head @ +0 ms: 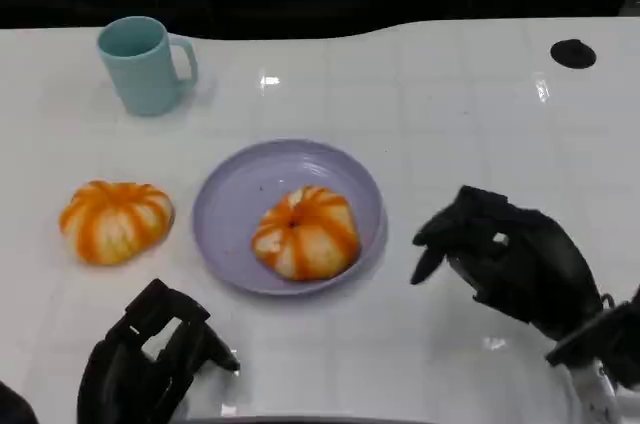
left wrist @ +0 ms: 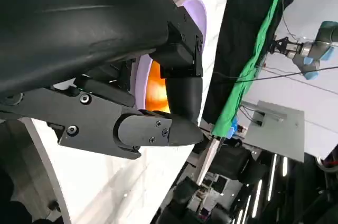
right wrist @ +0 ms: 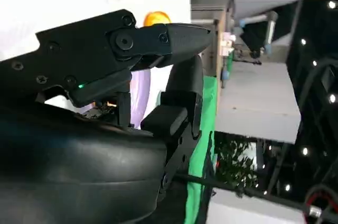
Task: Grasp the bread from the table and place it into the plate.
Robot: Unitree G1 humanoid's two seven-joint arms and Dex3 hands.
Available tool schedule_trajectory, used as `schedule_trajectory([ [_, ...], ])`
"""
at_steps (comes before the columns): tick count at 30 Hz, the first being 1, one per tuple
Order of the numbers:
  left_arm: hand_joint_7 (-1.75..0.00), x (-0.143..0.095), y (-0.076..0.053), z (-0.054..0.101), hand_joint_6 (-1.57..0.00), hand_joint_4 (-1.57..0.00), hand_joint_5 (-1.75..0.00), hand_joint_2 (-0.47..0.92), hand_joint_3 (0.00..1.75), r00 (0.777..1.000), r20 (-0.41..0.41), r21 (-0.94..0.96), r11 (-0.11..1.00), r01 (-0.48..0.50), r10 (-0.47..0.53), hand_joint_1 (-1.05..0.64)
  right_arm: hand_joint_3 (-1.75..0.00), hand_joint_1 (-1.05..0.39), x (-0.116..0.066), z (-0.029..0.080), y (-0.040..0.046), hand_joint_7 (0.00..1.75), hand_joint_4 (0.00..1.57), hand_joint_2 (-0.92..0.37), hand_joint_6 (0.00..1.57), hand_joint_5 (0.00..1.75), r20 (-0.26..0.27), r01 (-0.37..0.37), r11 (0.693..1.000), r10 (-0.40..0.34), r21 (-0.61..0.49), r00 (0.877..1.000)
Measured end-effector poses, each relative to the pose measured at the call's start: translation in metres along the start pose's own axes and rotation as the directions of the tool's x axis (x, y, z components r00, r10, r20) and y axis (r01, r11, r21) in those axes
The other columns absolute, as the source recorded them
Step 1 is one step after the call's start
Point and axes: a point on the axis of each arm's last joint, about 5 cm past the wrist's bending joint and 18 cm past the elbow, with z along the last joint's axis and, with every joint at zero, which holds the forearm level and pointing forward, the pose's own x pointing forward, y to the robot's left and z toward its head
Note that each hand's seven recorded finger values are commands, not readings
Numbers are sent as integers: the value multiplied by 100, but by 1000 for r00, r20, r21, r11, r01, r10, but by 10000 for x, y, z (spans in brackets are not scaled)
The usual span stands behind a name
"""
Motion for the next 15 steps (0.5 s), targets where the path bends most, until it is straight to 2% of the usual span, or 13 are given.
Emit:
schedule_trajectory([
  [5, -154, -2, 0, 1, -49, -60, -175, 92, 26, 1000, 2, 6, 1000, 1, -1, -53, -36, -54, -225, -50, -28, 172, 73, -92, 51, 175, -100, 55, 986, -40, 159, 994],
  [8, -154, -5, -1, 2, -49, -60, -175, 92, 26, 1000, 1, 9, 1000, 2, -2, -53, -38, -53, -329, -49, -47, 174, 78, -92, 54, 175, -144, 63, 977, -33, 205, 989],
  [11, -153, -2, -5, 4, -48, -60, -175, 92, 27, 1000, 3, 10, 1000, 4, -4, -51, -42, -51, -379, -42, -52, 175, 82, -92, 60, 175, -163, 73, 963, -31, 259, 986],
  [15, -152, 2, -6, 16, -48, -59, -175, 92, 28, 1000, 9, 13, 1000, 6, -6, -50, -38, -52, -458, -35, -22, 175, 85, -92, 64, 175, -202, 81, 943, -16, 321, 979],
])
